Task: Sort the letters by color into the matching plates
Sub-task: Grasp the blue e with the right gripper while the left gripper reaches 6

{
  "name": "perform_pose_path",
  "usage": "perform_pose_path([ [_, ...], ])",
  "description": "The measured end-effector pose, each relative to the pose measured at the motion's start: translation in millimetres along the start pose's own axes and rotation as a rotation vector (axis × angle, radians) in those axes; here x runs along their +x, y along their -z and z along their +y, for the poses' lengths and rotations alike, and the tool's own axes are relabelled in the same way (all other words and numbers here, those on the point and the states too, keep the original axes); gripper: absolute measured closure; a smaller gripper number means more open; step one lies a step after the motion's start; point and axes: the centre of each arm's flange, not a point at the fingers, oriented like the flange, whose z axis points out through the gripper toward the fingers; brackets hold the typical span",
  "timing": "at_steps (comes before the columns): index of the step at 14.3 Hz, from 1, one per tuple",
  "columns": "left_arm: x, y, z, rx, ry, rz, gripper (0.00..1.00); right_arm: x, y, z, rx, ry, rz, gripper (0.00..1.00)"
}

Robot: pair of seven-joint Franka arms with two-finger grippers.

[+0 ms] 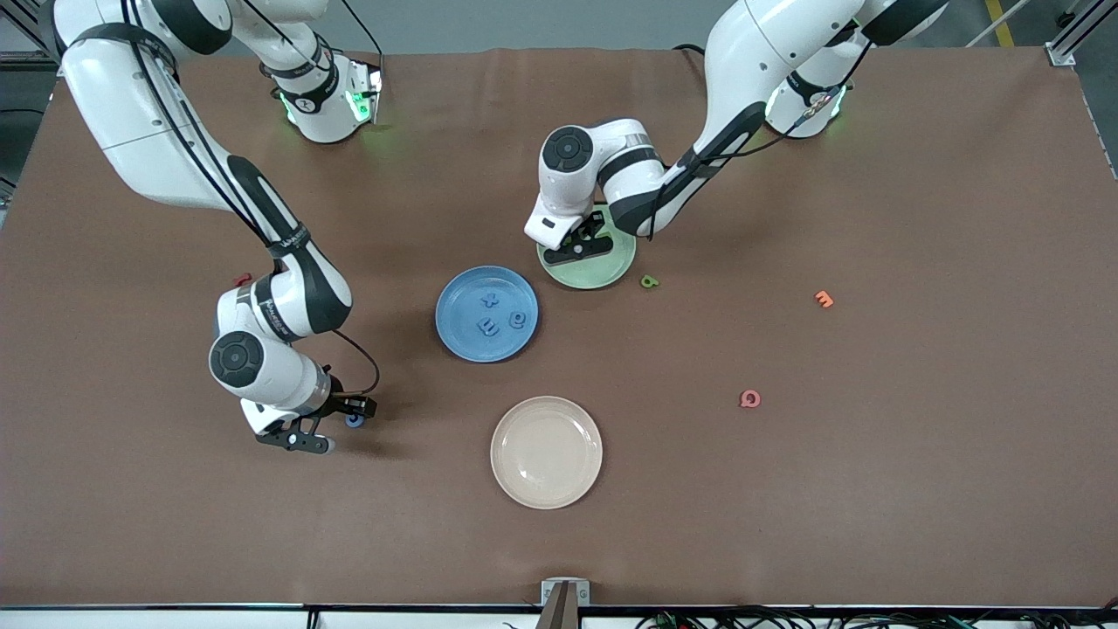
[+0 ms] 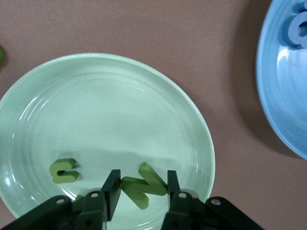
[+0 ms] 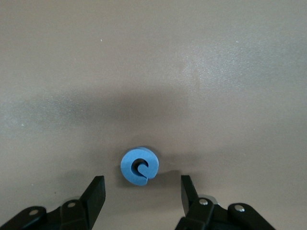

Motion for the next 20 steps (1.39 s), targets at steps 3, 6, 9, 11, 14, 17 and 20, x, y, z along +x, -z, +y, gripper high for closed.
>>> perform_pose_path([
  [3, 1.4, 1.2, 0.5, -0.001, 0.002, 0.002, 0.24, 1.3, -11.3, 0.0, -0.013, 0.002, -0.004, 0.30],
  [6, 11.1, 4.7, -0.6, -0.007, 0.017, 0.007, 0.03, 2.3, -11.8, -3.9, -0.026, 0.011, 0.004, 0.37],
  [9, 41.3, 16.5, -10.5, -0.023, 0.055, 0.020, 0.03, 4.4, -9.1, -4.6, -0.027, 0.011, 0.010, 0.53],
  [11, 64.3, 23.9, -22.2, -0.026, 0.060, 0.029, 0.03, 4.7, -8.8, -4.6, -0.028, 0.011, 0.010, 0.58],
  [14, 97.7, 35.0, -46.3, -0.025, 0.081, 0.044, 0.03, 4.9, -8.7, -4.2, -0.029, 0.010, 0.010, 0.60],
  [17, 115.8, 38.3, -73.4, -0.007, 0.113, 0.052, 0.03, 4.9, -8.2, -4.1, -0.031, 0.011, 0.008, 0.63],
  [20, 115.7, 30.4, -95.5, 0.011, 0.125, 0.051, 0.03, 5.2, -7.7, -4.6, -0.031, 0.011, 0.009, 0.64],
])
